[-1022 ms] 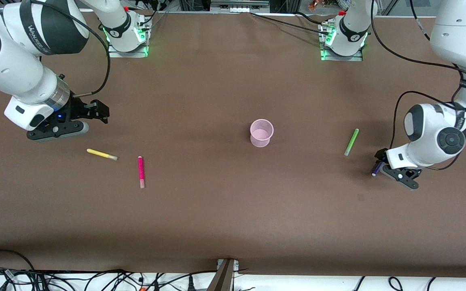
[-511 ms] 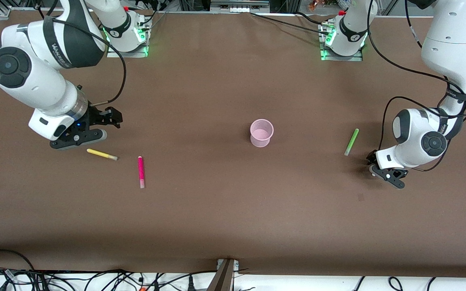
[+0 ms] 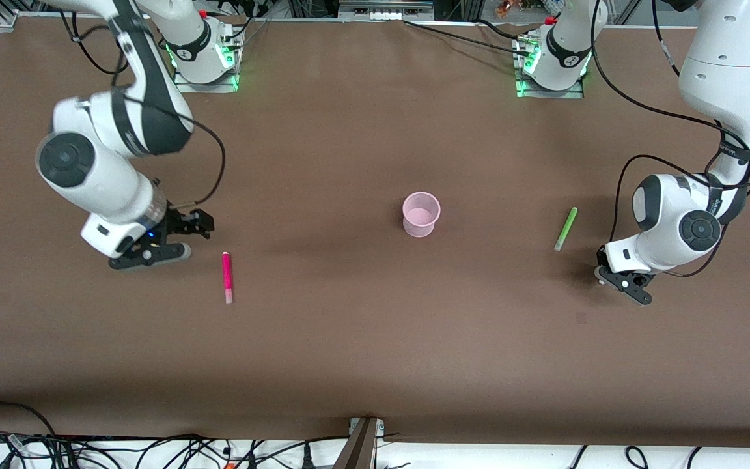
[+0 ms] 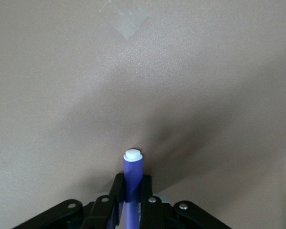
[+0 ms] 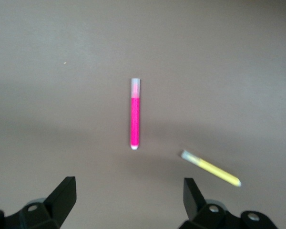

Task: Organize pens into pink holder with both arms
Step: 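Grasp the blue pen with the left gripper while the right gripper lowers, then carry the blue pen toward the cup while the right gripper grasps the marker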

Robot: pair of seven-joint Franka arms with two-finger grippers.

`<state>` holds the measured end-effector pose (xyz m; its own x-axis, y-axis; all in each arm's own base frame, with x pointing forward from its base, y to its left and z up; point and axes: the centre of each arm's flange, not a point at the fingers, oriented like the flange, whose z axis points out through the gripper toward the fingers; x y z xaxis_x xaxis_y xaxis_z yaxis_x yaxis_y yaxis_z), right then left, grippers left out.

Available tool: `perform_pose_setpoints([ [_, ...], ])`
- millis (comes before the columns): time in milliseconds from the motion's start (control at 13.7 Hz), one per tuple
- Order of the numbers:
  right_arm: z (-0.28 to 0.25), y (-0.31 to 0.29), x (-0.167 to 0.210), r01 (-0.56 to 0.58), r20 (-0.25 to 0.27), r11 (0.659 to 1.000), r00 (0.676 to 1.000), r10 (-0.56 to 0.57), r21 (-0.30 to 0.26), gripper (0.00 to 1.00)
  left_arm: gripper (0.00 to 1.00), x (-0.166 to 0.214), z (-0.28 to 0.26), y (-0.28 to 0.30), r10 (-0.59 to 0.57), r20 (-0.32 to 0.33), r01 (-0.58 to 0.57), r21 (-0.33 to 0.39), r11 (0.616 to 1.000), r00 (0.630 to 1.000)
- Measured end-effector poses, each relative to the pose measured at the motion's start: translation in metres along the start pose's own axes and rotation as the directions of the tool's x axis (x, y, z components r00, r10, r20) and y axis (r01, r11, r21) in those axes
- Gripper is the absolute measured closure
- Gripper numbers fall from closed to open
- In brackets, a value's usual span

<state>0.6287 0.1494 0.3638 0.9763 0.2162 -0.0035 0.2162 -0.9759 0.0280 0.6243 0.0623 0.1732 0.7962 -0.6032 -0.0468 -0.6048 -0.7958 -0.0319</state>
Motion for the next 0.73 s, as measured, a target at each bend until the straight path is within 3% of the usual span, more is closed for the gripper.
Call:
perform_pose_setpoints([
  [219,0.071,-0.007,0.015,0.007,-0.023,1.0,1.0,-0.007,0.004,0.0,0.82,0.019,-0.019,0.009,0.028,0.012,-0.028,-0.026,0.999,1.0],
  [438,0.126,-0.009,0.019,0.01,-0.032,1.0,0.999,-0.009,0.007,0.05,0.82,0.057,-0.089,0.006,0.058,0.016,-0.057,-0.037,0.998,0.998],
  [511,0.14,-0.01,0.019,0.01,-0.03,1.0,1.0,-0.009,0.008,0.12,0.82,0.072,-0.119,0.008,0.071,-0.002,-0.071,-0.031,0.997,0.997],
  [657,0.16,-0.011,0.012,0.011,-0.026,1.0,1.0,-0.011,0.009,0.17,0.82,0.103,-0.167,0.028,0.105,-0.06,-0.108,-0.038,0.993,0.993],
  [730,0.168,-0.011,0.006,0.013,-0.021,1.0,1.0,-0.012,0.009,0.17,0.82,0.119,-0.182,0.047,0.113,-0.108,-0.122,-0.074,0.99,0.988],
])
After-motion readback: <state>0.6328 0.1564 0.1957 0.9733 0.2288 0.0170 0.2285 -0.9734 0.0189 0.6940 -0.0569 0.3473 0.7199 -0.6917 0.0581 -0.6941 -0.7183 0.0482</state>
